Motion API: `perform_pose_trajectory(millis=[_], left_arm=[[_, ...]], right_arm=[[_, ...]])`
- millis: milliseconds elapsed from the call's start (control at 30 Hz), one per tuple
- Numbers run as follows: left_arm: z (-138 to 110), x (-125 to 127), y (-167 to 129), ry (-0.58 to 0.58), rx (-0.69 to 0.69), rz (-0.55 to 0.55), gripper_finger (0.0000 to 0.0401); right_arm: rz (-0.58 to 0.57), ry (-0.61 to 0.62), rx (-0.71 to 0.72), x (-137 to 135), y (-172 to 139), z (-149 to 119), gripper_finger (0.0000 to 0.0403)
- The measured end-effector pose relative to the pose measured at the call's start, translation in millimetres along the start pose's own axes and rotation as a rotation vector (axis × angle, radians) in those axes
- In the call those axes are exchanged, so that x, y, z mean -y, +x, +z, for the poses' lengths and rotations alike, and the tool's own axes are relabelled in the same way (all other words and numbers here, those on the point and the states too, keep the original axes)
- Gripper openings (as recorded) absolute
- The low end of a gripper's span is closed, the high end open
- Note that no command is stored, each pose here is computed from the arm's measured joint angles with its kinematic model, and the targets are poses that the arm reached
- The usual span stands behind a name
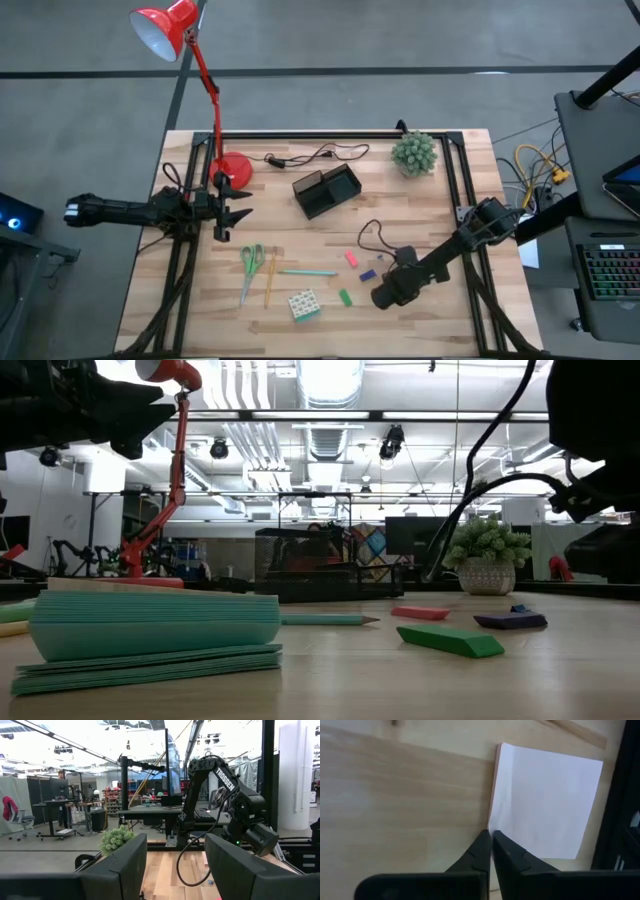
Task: Pick and place office supplies into organizer
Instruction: Put the pink sticky note into the desk organizer
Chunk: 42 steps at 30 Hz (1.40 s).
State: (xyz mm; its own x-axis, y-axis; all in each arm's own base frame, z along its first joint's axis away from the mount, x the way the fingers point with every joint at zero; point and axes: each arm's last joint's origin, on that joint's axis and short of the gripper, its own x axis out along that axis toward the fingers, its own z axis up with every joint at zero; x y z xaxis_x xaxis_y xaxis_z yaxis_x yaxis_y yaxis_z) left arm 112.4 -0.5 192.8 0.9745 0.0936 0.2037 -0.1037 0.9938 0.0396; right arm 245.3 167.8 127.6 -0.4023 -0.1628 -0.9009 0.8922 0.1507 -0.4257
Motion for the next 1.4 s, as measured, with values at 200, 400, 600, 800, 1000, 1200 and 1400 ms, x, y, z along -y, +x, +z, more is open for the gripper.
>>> perform_pose_trajectory(millis=[200,400,600,800,1000,1200,1400], left_arm=[[0,0,0,0.0,0.0,0.0,0.0187],[0,0,0,0.0,-0.001,0.0,0.0187],[0,0,0,0.0,0.001,0.0,0.0187],[0,0,0,0.0,0.001,0.0,0.0187],[0,0,0,0.0,0.0,0.0,0.0187],[0,0,0,0.0,0.001,0.0,0.0187],[0,0,0,0.0,0.001,0.0,0.0187]], right_arm=[[0.008,-0.029,-0.007,-1,-4,-1,0.0008],[0.009,-0.045,-0.006,-1,-12,-2,0.0008],[-0.014,-0.06,0.009,1,-28,-2,0.0008],[-0.025,-0.067,0.027,4,-45,-2,0.0008],[0.031,-0.092,0.098,2,-59,-2,0.0008],[0.109,-0.097,0.177,-2,-72,2,0.0008],[0.169,-0.123,0.246,-7,-84,8,0.0008]])
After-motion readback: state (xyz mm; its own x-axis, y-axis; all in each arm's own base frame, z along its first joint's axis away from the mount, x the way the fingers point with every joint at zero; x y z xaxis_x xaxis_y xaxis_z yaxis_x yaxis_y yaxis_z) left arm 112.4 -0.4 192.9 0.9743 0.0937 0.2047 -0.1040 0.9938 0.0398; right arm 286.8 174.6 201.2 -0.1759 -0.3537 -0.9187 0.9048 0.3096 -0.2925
